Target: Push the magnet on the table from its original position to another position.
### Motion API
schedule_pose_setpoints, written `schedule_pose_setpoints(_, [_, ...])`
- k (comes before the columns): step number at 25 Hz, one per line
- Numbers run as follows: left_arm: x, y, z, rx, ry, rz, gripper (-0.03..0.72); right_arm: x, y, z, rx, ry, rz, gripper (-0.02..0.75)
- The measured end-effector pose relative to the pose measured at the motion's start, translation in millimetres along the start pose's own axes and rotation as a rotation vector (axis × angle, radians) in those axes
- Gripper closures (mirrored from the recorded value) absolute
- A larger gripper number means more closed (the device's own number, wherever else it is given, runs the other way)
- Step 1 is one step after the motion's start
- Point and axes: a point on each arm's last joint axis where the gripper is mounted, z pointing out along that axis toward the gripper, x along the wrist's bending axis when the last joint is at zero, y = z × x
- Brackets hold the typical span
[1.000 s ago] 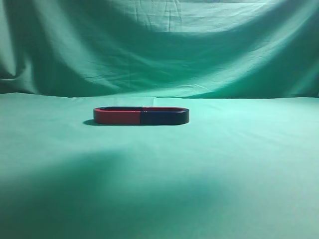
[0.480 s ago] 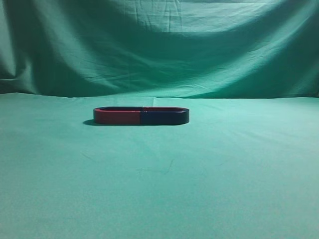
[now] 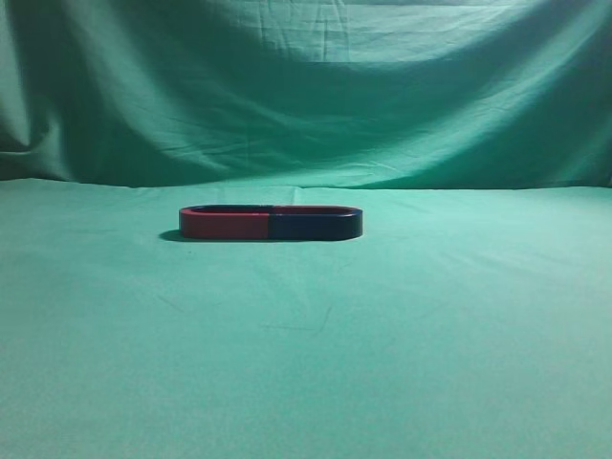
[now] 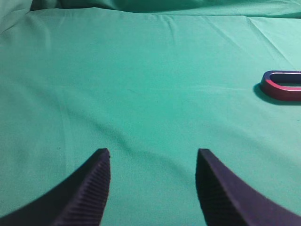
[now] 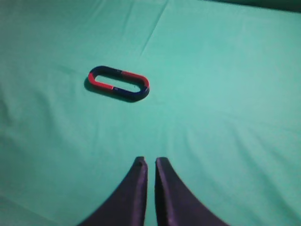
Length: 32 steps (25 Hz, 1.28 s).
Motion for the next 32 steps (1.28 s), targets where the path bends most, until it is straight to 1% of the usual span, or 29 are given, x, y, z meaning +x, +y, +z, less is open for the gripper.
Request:
schedule_pose_setpoints(5, [0.0,0,0,0.0,0.0,0.0,0.316,-1,-39,-28,-0.149,-0.009,-0.04,0.248])
schedule_pose_setpoints(8, [0.0,0,0,0.0,0.0,0.0,0.316,-3,-58,-33,-0.191,-0.013,-0.045,0.248])
schedule_pose_setpoints(11, [0.0,0,0,0.0,0.0,0.0,0.316,-4,-70,-34,-0.163,-0.021,-0.051,0.248])
schedule_pose_setpoints(14, [0.0,0,0,0.0,0.0,0.0,0.316,-6,-78,-32,-0.081,-0.038,-0.078,0.248])
schedule_pose_setpoints(16, [0.0,0,0,0.0,0.0,0.0,0.316,-6,-81,-29,-0.051,-0.045,-0.083,0.248])
schedule_pose_setpoints(18, [0.0,0,0,0.0,0.0,0.0,0.316,-7,-82,-25,-0.042,-0.045,-0.088,0.248])
schedule_pose_setpoints(22, [0.0,0,0,0.0,0.0,0.0,0.316,-8,-83,-11,-0.078,-0.046,-0.1,0.248])
schedule_pose_setpoints(24, [0.0,0,0,0.0,0.0,0.0,0.316,-10,-85,4,-0.118,-0.047,-0.101,0.248])
schedule_pose_setpoints(27, [0.0,0,0,0.0,0.0,0.0,0.316,-13,-96,25,-0.23,-0.078,-0.084,0.248])
schedule_pose_setpoints(32, [0.0,0,0,0.0,0.0,0.0,0.316,-22,-128,49,-0.463,-0.193,-0.038,0.248])
